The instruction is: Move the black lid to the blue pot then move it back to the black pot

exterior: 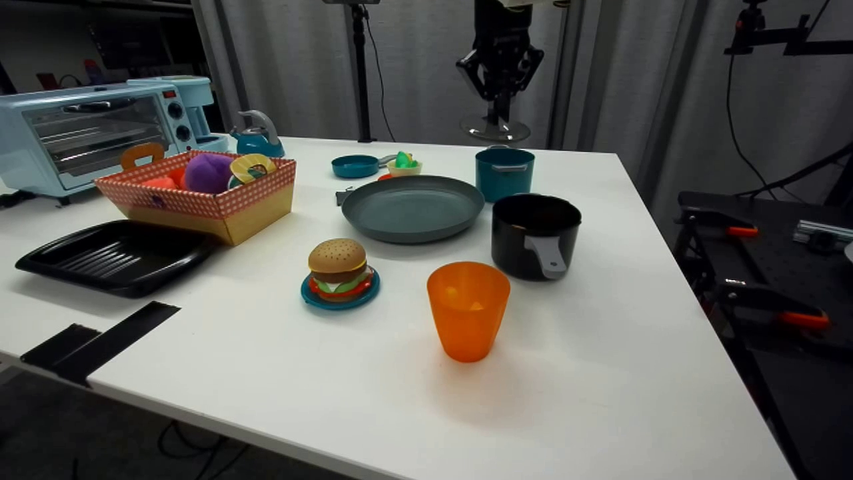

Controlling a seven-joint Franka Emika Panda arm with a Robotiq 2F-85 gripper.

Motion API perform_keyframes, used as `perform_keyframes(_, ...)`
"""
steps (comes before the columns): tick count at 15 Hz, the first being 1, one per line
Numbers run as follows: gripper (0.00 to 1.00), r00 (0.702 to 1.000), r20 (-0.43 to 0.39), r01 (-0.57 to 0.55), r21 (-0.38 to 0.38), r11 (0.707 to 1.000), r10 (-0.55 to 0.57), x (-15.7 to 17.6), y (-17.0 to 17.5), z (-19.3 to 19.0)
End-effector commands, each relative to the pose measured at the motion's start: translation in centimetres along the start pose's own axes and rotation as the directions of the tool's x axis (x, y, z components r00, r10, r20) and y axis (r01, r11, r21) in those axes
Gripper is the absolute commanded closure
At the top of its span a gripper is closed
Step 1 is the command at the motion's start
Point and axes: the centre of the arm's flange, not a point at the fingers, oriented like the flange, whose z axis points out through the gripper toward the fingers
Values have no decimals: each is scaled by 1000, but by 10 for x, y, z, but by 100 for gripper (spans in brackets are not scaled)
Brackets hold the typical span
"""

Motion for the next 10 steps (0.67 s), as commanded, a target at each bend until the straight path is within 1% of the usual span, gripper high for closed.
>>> perform_keyframes(1, 96, 1000, 3, -2, 3, 1000, 2, -32, 0, -13)
perform_keyframes(7, 96, 998, 8, 55, 7, 998, -55, -63, -27, -17)
perform_keyframes(10, 96, 998, 15, 62, 14, 998, -62, -77, -35, -13)
